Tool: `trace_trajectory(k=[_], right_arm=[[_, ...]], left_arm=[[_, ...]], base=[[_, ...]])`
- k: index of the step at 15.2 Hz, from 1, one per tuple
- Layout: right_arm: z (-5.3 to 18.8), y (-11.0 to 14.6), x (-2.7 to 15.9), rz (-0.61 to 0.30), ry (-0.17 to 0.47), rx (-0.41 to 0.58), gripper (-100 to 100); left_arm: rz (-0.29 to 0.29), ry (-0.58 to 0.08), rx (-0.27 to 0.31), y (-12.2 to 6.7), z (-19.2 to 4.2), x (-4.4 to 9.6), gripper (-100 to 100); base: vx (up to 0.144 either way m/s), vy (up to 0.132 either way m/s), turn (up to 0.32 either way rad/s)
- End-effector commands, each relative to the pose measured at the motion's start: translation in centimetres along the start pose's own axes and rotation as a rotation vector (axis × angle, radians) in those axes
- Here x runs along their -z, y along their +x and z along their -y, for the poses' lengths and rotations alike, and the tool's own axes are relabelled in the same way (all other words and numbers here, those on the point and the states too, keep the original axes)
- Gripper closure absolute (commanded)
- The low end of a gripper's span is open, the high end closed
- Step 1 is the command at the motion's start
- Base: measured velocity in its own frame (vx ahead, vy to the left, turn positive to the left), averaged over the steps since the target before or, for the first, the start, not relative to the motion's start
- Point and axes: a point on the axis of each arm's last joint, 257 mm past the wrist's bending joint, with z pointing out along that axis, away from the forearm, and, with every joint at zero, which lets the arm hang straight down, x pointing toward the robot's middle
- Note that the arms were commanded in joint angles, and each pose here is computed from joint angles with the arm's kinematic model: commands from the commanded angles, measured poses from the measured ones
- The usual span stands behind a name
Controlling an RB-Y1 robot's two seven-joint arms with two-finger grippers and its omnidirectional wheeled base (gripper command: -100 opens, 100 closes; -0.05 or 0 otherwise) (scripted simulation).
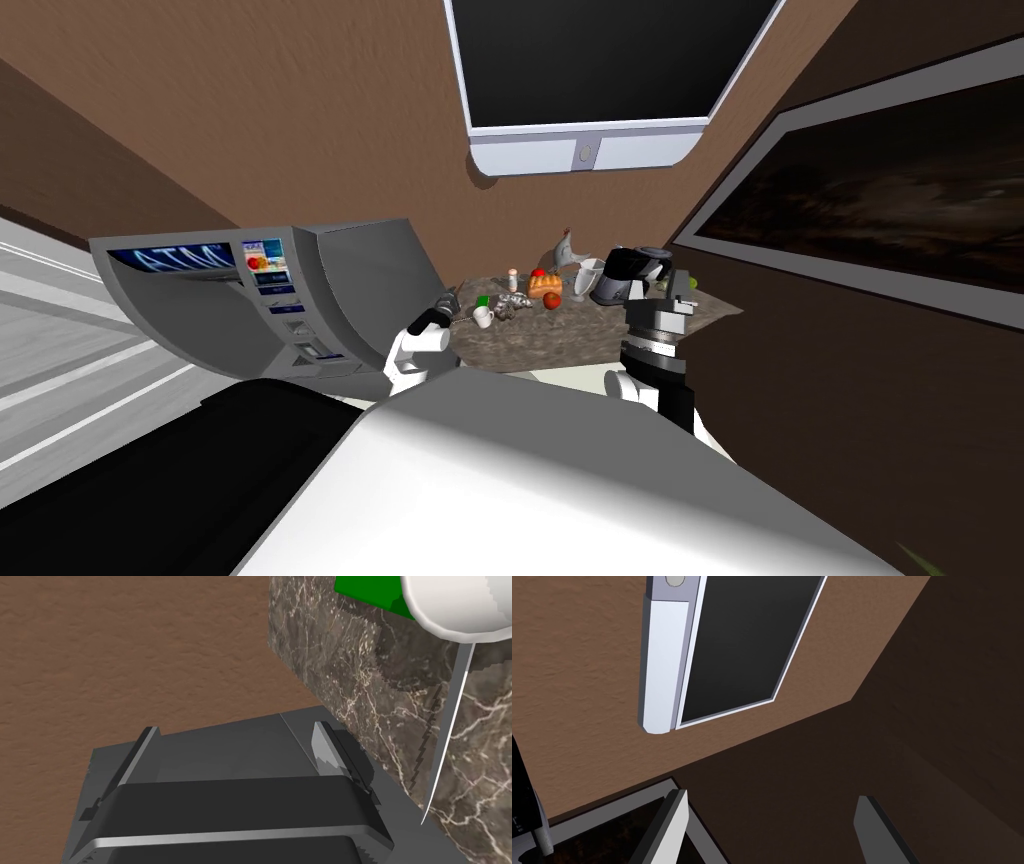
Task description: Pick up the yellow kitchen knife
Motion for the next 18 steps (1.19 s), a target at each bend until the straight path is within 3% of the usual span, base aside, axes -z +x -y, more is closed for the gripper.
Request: trace_trajectory(k=[1,18], right_arm=[[0.0,0.0,0.0,0.000,0.000,0.000,0],[0.0,0.0,0.0,0.000,0.000,0.000,0]], left_arm=[[0.013,-0.046,0.011,-0.5,-1.2,-0.1,-100],[0.109,-0.361,0.109,-3.2,-9.8,0.7,-100]], base=[[0.019,-0.003,-0.047],[0.015,-0.003,-0.033]])
